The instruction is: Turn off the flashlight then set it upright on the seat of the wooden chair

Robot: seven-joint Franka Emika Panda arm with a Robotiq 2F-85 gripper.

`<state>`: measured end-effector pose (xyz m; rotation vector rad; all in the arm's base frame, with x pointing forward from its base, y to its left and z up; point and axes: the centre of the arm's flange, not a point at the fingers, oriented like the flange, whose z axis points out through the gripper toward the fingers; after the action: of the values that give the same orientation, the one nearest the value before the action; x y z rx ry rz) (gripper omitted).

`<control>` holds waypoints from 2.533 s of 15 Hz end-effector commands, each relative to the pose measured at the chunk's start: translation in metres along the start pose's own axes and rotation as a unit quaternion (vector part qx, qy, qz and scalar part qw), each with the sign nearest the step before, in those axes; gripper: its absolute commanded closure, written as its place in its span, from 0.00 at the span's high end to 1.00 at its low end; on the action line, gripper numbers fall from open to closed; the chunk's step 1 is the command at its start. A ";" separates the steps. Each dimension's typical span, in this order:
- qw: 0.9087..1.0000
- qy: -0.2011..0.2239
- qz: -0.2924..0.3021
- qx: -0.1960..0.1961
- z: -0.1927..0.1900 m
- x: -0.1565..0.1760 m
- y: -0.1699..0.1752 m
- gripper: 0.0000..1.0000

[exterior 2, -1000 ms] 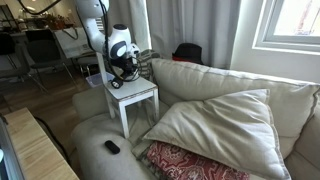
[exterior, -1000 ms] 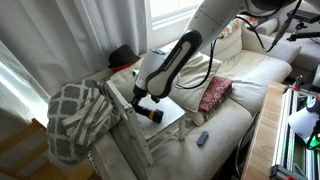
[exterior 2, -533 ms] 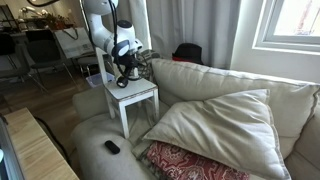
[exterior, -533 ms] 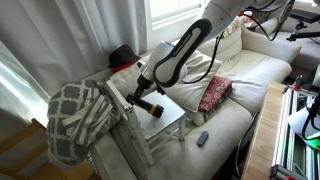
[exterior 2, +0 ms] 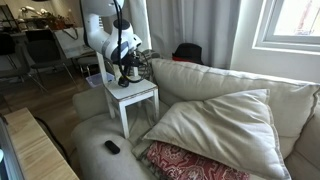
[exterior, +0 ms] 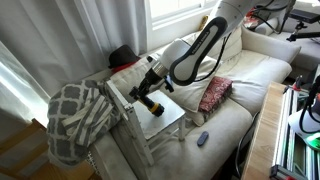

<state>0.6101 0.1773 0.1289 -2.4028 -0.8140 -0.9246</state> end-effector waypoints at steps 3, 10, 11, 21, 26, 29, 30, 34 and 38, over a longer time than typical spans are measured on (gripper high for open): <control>0.997 0.071 -0.009 -0.024 -0.019 -0.022 -0.010 0.30; 0.997 0.076 -0.003 -0.033 -0.017 -0.024 -0.007 0.55; 0.997 0.076 -0.003 -0.033 -0.017 -0.024 -0.007 0.55; 0.989 0.144 -0.025 0.004 -0.020 -0.018 -0.017 0.30; 0.987 0.150 -0.064 0.006 -0.020 -0.020 -0.016 0.30; 0.985 0.155 -0.081 0.003 -0.023 -0.016 -0.016 0.30; 0.984 0.156 -0.086 0.002 -0.024 -0.015 -0.015 0.30; 0.982 0.163 -0.100 -0.001 -0.022 -0.019 -0.009 0.30; 0.980 0.164 -0.114 0.000 -0.017 -0.029 -0.006 0.30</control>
<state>0.5800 0.1670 0.1287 -2.1540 -0.9536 -1.3085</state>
